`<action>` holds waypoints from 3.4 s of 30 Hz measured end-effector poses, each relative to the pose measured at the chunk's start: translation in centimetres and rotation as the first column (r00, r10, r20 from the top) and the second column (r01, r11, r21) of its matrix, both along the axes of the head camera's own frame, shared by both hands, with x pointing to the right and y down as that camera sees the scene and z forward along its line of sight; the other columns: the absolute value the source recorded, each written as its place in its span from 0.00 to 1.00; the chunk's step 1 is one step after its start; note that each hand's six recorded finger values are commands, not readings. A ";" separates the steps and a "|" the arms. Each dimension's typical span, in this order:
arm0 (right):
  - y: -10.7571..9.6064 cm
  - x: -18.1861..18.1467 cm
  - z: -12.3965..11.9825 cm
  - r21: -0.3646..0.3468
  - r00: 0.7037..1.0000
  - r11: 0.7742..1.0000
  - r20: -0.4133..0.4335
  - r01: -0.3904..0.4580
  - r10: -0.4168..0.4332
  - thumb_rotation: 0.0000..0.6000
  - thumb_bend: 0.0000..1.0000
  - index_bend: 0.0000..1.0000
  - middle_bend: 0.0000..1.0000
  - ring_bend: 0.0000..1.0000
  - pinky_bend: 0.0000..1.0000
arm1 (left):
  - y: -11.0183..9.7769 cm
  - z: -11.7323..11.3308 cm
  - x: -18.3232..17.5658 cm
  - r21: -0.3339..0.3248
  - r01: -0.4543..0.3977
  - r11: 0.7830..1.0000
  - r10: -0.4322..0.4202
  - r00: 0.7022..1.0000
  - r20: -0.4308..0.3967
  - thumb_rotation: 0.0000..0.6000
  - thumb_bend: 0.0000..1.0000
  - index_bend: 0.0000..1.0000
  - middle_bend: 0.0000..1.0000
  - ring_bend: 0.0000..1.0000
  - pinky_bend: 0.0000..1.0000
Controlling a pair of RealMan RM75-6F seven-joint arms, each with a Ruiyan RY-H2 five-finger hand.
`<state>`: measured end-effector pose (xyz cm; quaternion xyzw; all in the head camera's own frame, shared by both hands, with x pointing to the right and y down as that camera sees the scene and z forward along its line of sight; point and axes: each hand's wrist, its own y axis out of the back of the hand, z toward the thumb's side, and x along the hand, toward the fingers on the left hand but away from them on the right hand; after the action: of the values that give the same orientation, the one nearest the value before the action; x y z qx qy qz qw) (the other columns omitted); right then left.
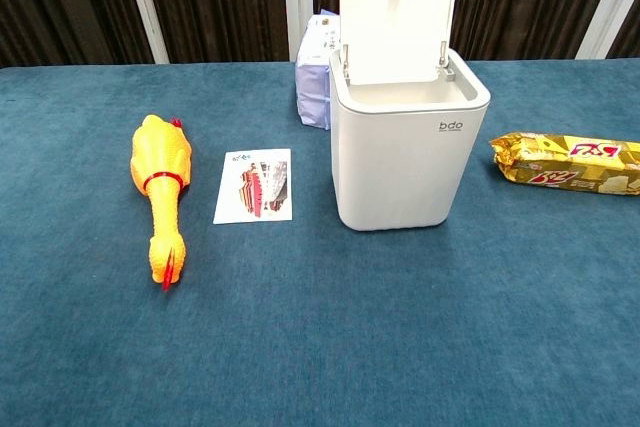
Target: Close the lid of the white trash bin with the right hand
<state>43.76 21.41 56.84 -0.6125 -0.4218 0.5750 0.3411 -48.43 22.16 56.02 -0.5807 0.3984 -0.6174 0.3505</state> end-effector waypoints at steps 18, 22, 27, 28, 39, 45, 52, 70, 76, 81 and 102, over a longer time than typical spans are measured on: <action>-1.7 -1.4 -0.8 0.005 0.995 1.000 0.103 -0.017 0.017 1.00 0.35 0.00 0.00 0.00 0.07 | 0.0 -0.2 -0.2 0.006 0.015 1.000 -0.015 1.000 -0.012 1.00 0.00 0.00 0.00 0.00 0.00; -4.2 -2.6 -1.8 -0.001 0.984 1.000 0.176 -0.026 0.026 1.00 0.35 0.00 0.16 0.27 0.42 | 0.0 -0.4 -0.2 0.010 0.019 1.000 -0.019 1.000 -0.021 1.00 0.00 0.00 0.00 0.00 0.00; -8.7 -4.5 -3.4 0.011 0.970 1.000 0.241 -0.026 0.022 1.00 0.35 0.00 0.49 0.64 0.70 | 0.0 -0.4 -0.1 0.010 0.016 1.000 -0.016 1.000 -0.026 1.00 0.00 0.00 0.00 0.00 0.00; -9.5 -4.8 -3.6 0.009 0.968 1.000 0.252 -0.027 0.024 1.00 0.35 0.00 0.51 0.66 0.72 | -0.1 -0.4 -0.1 0.011 0.016 1.000 -0.016 1.000 -0.027 1.00 0.00 0.00 0.00 0.00 0.00; -17.3 -10.0 -4.8 -0.077 0.943 0.997 0.333 0.001 0.024 1.00 0.58 0.00 0.66 0.81 0.80 | -0.3 0.3 0.1 -0.026 0.040 0.999 -0.042 0.998 -0.046 1.00 0.00 0.00 0.00 0.00 0.00; -19.5 -13.4 -4.7 -0.132 0.930 0.991 0.367 0.034 0.017 1.00 0.66 0.00 0.68 0.82 0.79 | -0.6 0.6 0.1 -0.036 0.046 0.998 -0.048 0.998 -0.049 1.00 0.00 0.00 0.00 0.00 0.00; -20.9 -17.1 -3.8 -0.207 0.911 0.977 0.411 0.045 0.045 1.00 0.68 0.08 0.68 0.83 0.79 | -0.7 0.7 0.1 -0.043 0.047 0.998 -0.050 0.997 -0.061 1.00 0.00 0.00 0.00 0.00 0.00; -20.5 -22.4 -1.5 -0.296 0.904 0.952 0.423 0.082 0.054 1.00 0.68 0.23 0.68 0.83 0.79 | -0.8 0.7 -0.1 -0.049 0.055 0.997 -0.058 0.996 -0.070 1.00 0.00 0.00 0.00 0.00 0.00; -19.8 -24.0 -1.6 -0.308 0.892 0.944 0.449 0.113 0.040 1.00 0.68 0.23 0.68 0.83 0.80 | -0.8 0.7 -0.2 -0.050 0.059 0.997 -0.062 0.996 -0.070 1.00 0.00 0.00 0.00 0.00 0.00; -18.8 -25.2 -2.1 -0.319 0.886 0.935 0.464 0.152 0.014 1.00 0.68 0.23 0.68 0.83 0.79 | -0.8 0.7 -0.2 -0.049 0.058 0.997 -0.061 0.996 -0.071 1.00 0.00 0.00 0.00 0.00 0.00; -13.2 -26.5 -2.2 -0.412 0.872 0.873 0.489 0.261 -0.030 1.00 0.68 0.23 0.68 0.83 0.79 | -0.8 0.7 0.0 -0.045 0.045 0.998 -0.048 0.997 -0.066 1.00 0.00 0.00 0.00 0.00 0.00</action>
<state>17.24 8.22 54.68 -0.8272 -0.2919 0.4659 0.1160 -48.43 21.32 56.76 -0.5993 0.4098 -0.6141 0.3096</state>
